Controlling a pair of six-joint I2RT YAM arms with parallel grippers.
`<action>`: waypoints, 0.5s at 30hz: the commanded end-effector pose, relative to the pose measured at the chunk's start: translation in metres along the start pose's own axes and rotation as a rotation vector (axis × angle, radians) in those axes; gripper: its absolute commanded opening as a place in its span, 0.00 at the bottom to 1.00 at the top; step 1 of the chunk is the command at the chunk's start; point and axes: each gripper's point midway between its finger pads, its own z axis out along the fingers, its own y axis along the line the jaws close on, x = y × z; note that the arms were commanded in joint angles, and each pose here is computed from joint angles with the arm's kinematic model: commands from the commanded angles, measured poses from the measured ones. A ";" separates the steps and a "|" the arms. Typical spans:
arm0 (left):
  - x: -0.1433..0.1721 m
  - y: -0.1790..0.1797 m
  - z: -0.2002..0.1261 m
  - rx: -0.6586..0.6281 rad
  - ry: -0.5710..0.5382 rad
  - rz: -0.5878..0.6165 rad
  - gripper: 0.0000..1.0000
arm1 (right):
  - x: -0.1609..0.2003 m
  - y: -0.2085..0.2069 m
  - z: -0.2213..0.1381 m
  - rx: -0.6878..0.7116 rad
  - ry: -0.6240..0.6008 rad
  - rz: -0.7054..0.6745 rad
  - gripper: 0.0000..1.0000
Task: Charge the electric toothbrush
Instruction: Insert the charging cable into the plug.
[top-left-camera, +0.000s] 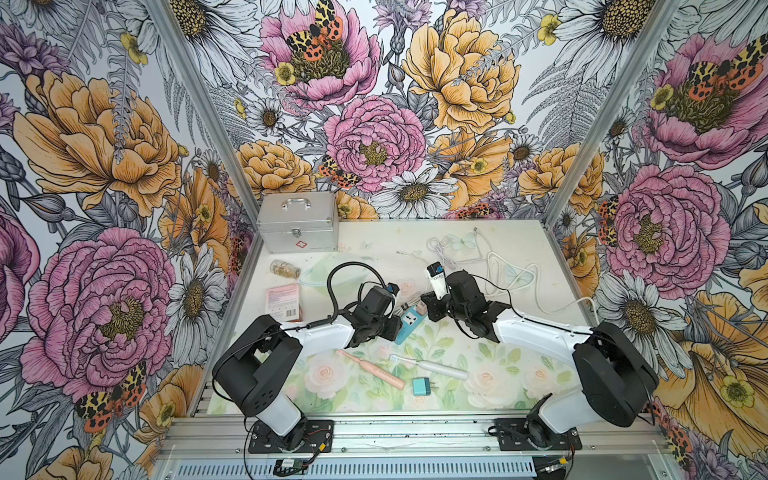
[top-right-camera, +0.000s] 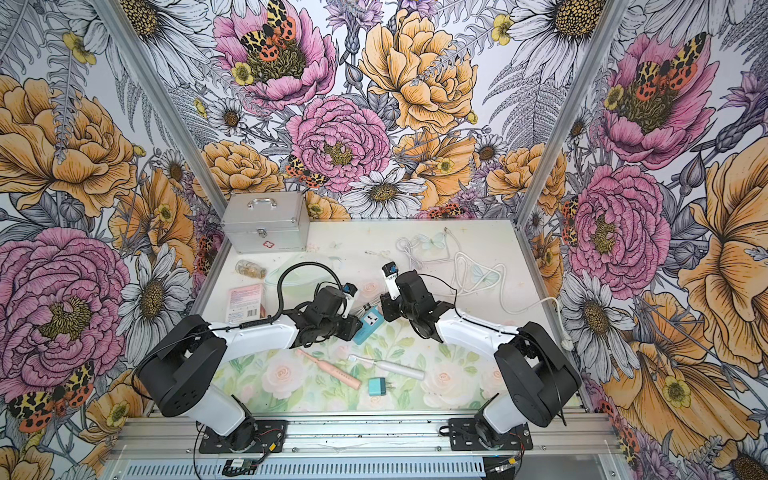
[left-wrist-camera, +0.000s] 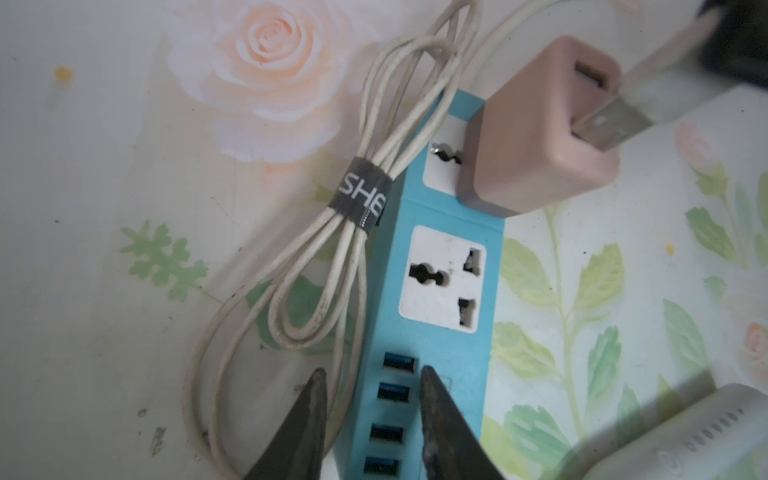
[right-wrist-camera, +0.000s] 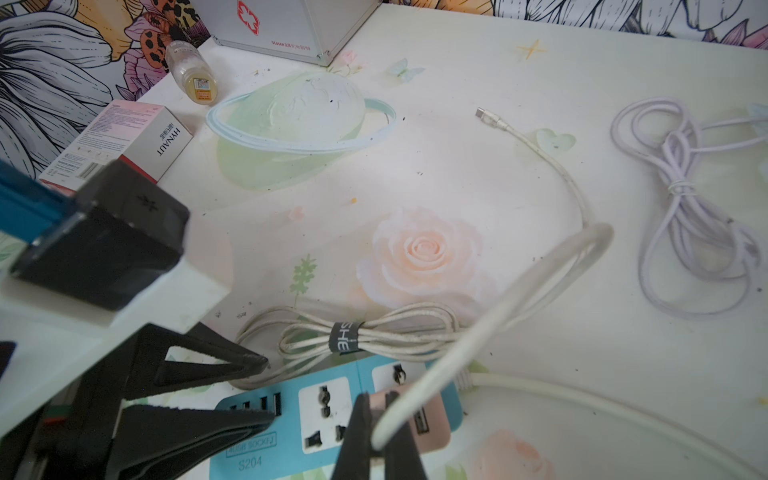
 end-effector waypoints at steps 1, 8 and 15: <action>0.019 0.015 0.003 -0.086 0.054 -0.022 0.37 | 0.024 -0.010 0.004 0.047 0.072 -0.068 0.00; 0.031 0.026 0.001 -0.145 0.085 -0.058 0.36 | 0.039 -0.006 0.001 0.024 0.117 -0.180 0.00; 0.031 0.025 0.000 -0.146 0.083 -0.067 0.35 | 0.046 -0.001 0.001 -0.016 0.150 -0.243 0.00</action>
